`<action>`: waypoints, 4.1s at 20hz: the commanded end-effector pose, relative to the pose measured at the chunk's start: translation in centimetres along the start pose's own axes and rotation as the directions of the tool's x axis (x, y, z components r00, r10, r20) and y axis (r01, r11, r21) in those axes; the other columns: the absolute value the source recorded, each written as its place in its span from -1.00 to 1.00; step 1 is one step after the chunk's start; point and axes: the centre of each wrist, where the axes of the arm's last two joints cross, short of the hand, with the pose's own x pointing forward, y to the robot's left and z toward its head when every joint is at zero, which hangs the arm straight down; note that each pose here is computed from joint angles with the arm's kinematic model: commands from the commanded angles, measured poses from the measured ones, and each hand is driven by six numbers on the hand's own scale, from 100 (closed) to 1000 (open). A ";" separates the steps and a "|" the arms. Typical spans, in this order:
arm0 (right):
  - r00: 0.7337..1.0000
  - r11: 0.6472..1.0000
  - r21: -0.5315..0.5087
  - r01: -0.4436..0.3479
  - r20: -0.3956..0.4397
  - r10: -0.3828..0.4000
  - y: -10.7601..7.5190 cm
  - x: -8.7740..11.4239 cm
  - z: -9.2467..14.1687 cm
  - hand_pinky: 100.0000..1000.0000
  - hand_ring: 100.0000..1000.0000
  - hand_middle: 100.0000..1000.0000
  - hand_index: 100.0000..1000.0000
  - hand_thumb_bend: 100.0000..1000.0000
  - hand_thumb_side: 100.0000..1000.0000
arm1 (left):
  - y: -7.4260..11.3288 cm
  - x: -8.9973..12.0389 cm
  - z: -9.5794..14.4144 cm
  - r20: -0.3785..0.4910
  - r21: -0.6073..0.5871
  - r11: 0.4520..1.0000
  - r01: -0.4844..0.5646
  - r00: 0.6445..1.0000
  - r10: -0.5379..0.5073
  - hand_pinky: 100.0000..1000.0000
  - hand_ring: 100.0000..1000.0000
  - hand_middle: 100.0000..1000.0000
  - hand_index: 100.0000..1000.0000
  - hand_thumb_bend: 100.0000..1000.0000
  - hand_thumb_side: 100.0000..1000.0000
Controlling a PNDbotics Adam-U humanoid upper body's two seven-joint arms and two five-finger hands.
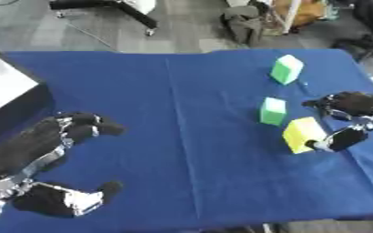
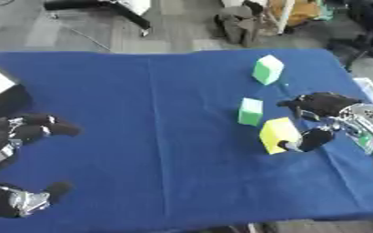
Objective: Pick up the objects with one hand, pass them to the other hand, and then place them into the box on the other side of the table.
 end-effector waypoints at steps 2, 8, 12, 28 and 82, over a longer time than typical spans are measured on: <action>0.999 1.000 -0.009 -0.017 -0.036 0.017 -0.7 -1.1 0.2 0.49 0.34 0.10 1.00 -0.34 0.26 | 1.0 0.3 -0.1 0.027 0.009 0.999 0.033 0.999 -0.033 0.66 0.42 0.35 0.72 -0.43 0.40; 0.998 1.000 0.004 0.000 -0.058 0.001 -0.2 -1.6 -0.1 0.49 0.34 0.10 1.00 -0.36 0.27 | 1.1 0.3 -0.3 0.034 0.010 0.999 0.037 0.999 -0.038 0.66 0.42 0.34 0.72 -0.43 0.39; 0.997 1.000 0.019 0.010 -0.073 -0.008 0.3 -1.9 -0.2 0.49 0.34 0.10 1.00 -0.36 0.28 | 1.1 0.3 -0.3 0.034 0.009 0.999 0.037 0.999 -0.038 0.66 0.42 0.34 0.72 -0.43 0.40; 0.994 0.998 0.051 0.028 -0.103 -0.023 1.2 -2.7 -0.3 0.49 0.34 0.07 1.00 -0.42 0.11 | 1.2 0.3 -0.3 0.038 0.010 0.999 0.037 0.999 -0.037 0.66 0.42 0.34 0.72 -0.44 0.40; 0.860 0.648 -0.632 0.424 0.506 -0.070 -7.8 10.0 2.8 0.25 0.12 -0.14 0.11 -1.00 -1.00 | -0.9 -0.8 -0.7 -0.006 0.095 0.943 -0.320 0.947 0.322 0.77 0.41 0.27 0.69 -0.85 0.75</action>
